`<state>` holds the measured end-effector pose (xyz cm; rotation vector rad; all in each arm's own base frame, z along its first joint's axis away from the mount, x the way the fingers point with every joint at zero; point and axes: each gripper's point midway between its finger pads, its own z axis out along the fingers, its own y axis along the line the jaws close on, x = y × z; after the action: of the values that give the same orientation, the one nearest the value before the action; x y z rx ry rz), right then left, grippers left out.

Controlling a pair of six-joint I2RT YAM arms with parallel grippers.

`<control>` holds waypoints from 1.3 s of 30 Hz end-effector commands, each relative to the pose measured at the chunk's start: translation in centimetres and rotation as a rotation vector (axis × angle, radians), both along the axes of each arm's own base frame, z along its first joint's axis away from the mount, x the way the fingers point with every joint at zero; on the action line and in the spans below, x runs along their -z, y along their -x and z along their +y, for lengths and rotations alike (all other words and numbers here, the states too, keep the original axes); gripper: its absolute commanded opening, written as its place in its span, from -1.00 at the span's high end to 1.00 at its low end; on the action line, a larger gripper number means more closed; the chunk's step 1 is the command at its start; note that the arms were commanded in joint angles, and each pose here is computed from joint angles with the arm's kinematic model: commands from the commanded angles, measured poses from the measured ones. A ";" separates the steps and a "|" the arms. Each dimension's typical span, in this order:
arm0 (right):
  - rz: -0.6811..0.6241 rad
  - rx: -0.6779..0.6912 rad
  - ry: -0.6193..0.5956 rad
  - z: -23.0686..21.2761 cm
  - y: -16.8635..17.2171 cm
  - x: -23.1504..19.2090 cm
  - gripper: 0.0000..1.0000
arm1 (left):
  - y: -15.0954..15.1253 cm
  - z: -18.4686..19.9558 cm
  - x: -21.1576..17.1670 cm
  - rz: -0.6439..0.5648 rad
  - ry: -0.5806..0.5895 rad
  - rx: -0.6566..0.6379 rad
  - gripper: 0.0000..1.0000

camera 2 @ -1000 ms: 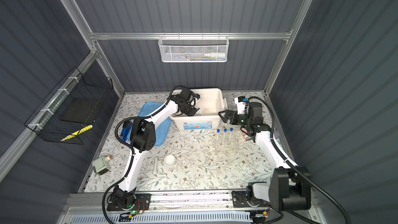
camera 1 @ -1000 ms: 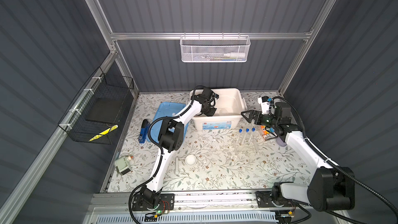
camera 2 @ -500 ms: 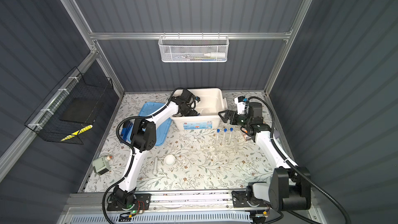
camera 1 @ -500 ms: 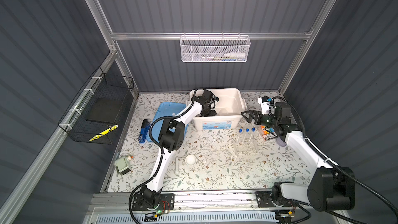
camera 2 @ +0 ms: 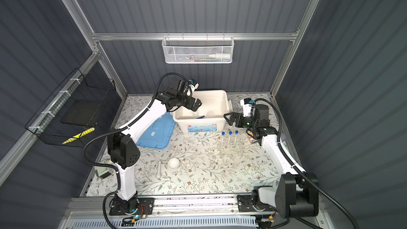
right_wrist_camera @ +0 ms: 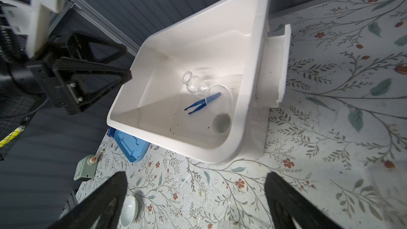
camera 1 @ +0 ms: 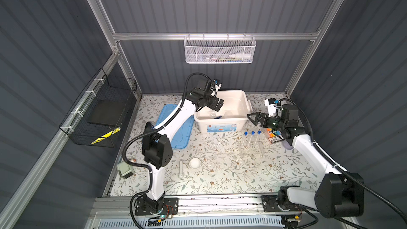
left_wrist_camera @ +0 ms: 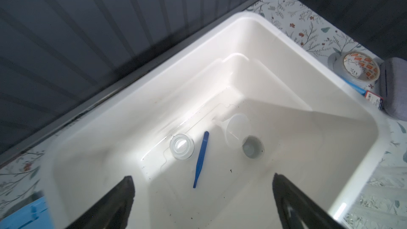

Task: Organize the chemistry lab equipment
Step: 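Move the left gripper out of the bin to the small white dome piece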

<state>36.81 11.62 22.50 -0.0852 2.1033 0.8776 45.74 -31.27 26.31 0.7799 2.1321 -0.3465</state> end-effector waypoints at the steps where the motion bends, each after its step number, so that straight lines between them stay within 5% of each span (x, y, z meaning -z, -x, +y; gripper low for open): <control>1: -0.019 0.020 0.030 -0.5 0.4 -0.4 -0.98 | 1.5 2.3 0.5 0.018 -0.048 -0.109 -0.99; 11: -0.021 0.051 0.051 -1.1 0.9 -0.5 -0.98 | 10.5 8.7 1.6 0.000 -0.120 -0.435 -1.00; 21: -0.034 0.076 0.064 -1.5 2.4 -0.3 -0.98 | 19.0 14.9 10.6 0.186 -0.126 -0.730 -0.99; 30: -0.027 0.109 0.073 -2.1 2.9 0.1 -0.98 | 22.4 13.3 17.1 0.428 -0.105 -0.691 -0.99; 39: -0.015 0.126 0.085 -2.4 2.8 0.4 -0.98 | 24.0 12.4 20.7 0.549 -0.102 -0.679 -0.99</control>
<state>34.03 9.53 22.61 -0.0226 2.0892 0.7252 22.49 -18.23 6.47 -0.0082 2.7478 -0.0318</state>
